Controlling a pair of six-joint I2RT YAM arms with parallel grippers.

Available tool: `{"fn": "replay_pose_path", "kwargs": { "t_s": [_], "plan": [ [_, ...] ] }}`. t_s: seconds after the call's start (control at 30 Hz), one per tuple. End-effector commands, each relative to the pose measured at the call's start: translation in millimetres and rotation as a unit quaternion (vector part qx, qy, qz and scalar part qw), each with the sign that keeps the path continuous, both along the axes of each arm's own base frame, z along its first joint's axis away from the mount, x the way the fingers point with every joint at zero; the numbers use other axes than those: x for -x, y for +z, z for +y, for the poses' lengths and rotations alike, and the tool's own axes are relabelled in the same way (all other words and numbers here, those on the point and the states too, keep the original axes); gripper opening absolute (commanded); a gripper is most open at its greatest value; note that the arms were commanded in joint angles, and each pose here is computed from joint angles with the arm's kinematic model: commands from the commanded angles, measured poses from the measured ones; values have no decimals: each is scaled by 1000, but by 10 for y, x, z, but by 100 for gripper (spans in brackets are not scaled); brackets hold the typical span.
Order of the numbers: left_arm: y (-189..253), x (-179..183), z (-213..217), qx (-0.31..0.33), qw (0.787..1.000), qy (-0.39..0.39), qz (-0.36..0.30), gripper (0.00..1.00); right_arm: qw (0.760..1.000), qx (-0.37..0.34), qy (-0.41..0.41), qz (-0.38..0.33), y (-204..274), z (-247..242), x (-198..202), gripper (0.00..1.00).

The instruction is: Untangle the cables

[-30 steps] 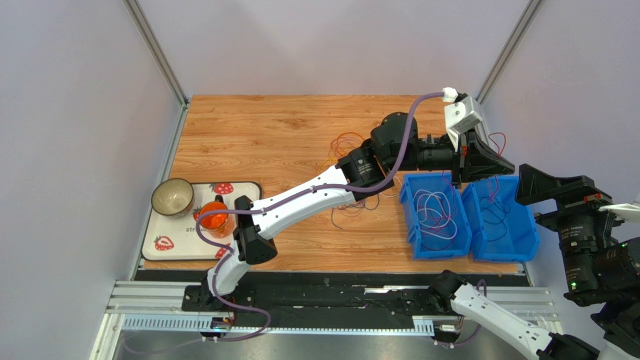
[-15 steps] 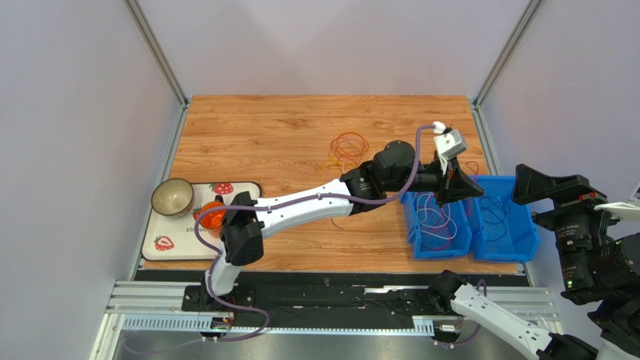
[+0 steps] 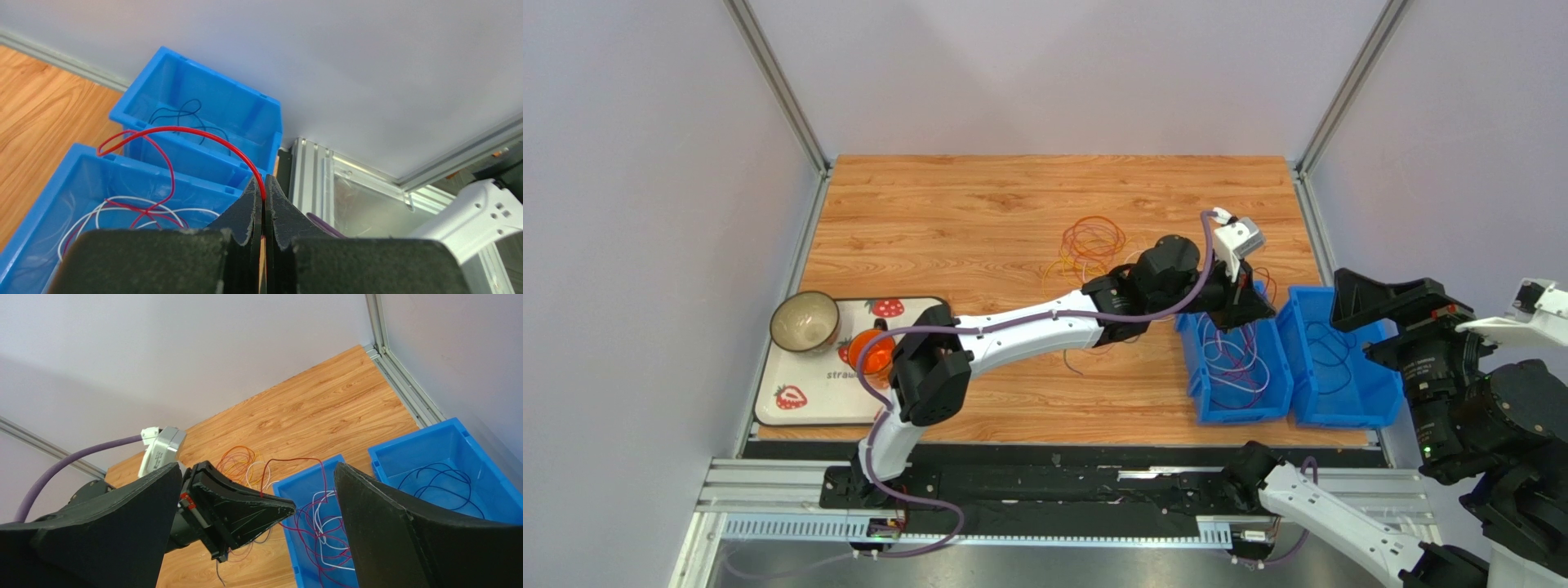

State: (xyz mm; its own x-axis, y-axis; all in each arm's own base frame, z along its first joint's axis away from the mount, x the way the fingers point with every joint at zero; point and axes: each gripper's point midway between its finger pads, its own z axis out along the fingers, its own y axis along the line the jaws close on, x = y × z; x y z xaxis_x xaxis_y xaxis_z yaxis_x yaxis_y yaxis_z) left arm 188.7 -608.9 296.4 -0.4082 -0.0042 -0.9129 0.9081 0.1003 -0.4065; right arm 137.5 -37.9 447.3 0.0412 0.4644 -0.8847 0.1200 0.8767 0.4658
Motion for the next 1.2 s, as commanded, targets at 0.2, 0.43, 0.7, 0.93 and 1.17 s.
{"fn": "replay_pose_path", "kwargs": {
  "t_s": [0.2, 0.43, 0.7, 0.93, 1.17],
  "plan": [
    [-865, -187, -143, -83, 993, 25, 75, 0, 999, 6, 21, 31, -215, 259, -181, 99],
    [-1289, -286, -156, -129, 983, 56, 116, 0, 998, 21, 28, 43, -271, 351, -257, 99],
    [-1535, -279, -218, -162, 974, 45, 154, 0, 998, 21, 31, 46, -332, 386, -277, 99],
    [-1623, -376, -154, -179, 962, 78, 190, 0, 998, 23, 38, 47, -334, 409, -280, 99],
    [-1430, -327, -150, -166, 965, 62, 195, 32, 997, 19, 50, 51, -342, 467, -284, 99]
  ]
}}
